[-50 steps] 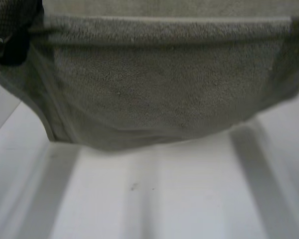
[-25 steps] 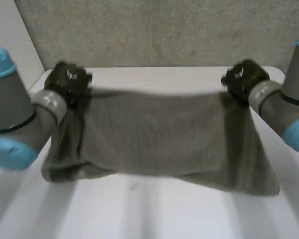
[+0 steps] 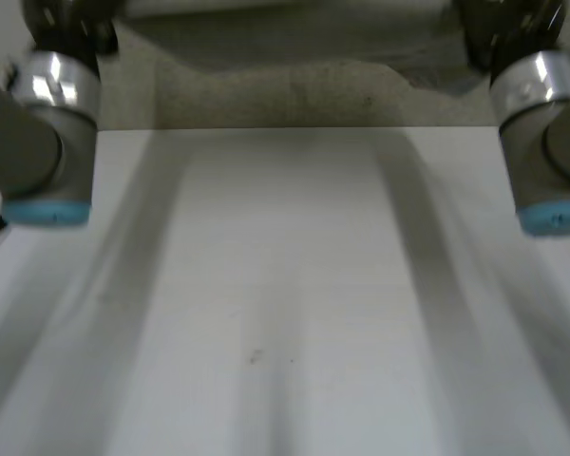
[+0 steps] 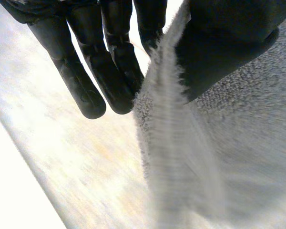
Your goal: Fold the towel.
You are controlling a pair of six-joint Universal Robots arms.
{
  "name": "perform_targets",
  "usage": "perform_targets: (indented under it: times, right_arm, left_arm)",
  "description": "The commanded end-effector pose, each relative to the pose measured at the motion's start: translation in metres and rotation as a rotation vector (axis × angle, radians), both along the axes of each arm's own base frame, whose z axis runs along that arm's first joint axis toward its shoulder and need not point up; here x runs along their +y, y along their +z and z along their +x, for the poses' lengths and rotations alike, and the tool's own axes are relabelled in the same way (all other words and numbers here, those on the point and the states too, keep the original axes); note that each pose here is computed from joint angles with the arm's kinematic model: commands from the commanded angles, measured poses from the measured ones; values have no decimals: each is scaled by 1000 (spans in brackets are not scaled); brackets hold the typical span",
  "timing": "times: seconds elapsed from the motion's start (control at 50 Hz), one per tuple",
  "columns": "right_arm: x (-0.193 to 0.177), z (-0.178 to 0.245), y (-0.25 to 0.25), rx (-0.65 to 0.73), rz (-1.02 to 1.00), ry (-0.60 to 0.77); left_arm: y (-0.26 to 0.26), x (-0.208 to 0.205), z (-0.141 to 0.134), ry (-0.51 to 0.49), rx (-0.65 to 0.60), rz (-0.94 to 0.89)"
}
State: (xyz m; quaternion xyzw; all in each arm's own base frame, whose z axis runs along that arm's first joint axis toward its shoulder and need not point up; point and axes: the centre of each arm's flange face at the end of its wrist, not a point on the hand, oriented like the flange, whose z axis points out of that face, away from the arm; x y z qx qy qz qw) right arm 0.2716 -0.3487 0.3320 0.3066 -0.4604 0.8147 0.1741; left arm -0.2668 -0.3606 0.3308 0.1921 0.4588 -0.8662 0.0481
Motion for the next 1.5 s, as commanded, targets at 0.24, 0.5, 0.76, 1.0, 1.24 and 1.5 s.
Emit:
perform_targets:
  times: [0.24,0.5,0.76,1.0,1.24,1.5]
  right_arm:
    - [40,-1,-205,227,626,142]
    - [32,-31,-205,-12,847,79]
    - [15,-49,-216,-170,928,90]
    - [13,-52,-214,-145,915,82]
    - [16,-55,-219,-80,911,71]
    - [16,-57,-220,-33,896,70]
  left_arm:
    - [-202,61,22,-55,-304,566]
    - [-189,72,53,50,-426,528]
    - [-188,76,50,40,-424,530]
    - [-187,77,48,36,-424,524]
    - [-187,78,48,36,-424,526]
    - [-187,77,49,38,-423,524]
